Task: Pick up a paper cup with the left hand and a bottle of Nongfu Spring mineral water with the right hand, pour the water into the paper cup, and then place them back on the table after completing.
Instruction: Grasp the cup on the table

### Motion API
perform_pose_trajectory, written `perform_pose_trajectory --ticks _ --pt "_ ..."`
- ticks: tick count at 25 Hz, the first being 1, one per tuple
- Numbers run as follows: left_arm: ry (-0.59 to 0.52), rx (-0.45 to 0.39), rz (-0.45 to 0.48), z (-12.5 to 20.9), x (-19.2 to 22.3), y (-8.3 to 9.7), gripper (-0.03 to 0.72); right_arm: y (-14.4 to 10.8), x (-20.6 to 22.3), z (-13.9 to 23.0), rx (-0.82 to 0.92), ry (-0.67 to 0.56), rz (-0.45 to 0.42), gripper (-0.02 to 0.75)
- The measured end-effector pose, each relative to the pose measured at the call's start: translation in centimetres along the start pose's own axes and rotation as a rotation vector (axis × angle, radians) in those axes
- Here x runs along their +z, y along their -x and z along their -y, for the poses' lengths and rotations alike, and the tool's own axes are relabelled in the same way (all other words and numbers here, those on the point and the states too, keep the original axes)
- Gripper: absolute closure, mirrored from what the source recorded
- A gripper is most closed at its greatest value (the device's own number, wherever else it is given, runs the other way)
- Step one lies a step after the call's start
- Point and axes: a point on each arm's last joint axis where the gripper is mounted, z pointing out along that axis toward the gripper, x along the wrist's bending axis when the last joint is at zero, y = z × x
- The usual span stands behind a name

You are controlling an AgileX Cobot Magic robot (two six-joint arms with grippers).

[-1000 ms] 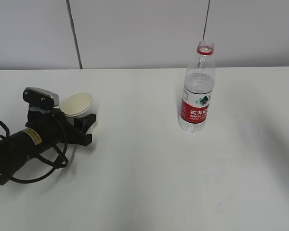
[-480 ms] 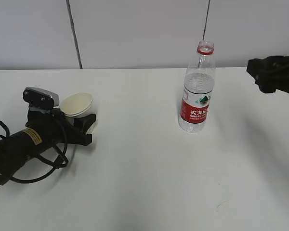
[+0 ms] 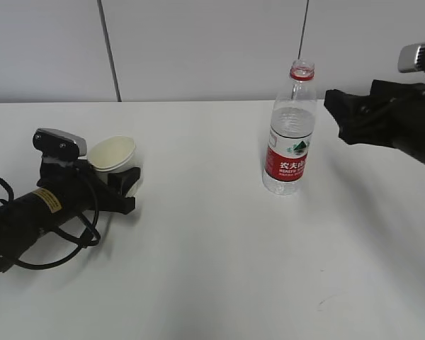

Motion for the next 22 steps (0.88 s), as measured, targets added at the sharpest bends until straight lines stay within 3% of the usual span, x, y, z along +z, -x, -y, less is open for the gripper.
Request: perform_pose_trajectory --ticks 11,22 --pt "0.001 -0.002 -0.004 0.0 0.0 0.0 0.303 -0.3 2.5 4.7 0.025 -0.007 -0.042 0.159" --pt "0.001 -0.002 -0.004 0.0 0.0 0.0 0.305 -0.6 2.8 5.2 0.007 0.003 -0.085 0.158"
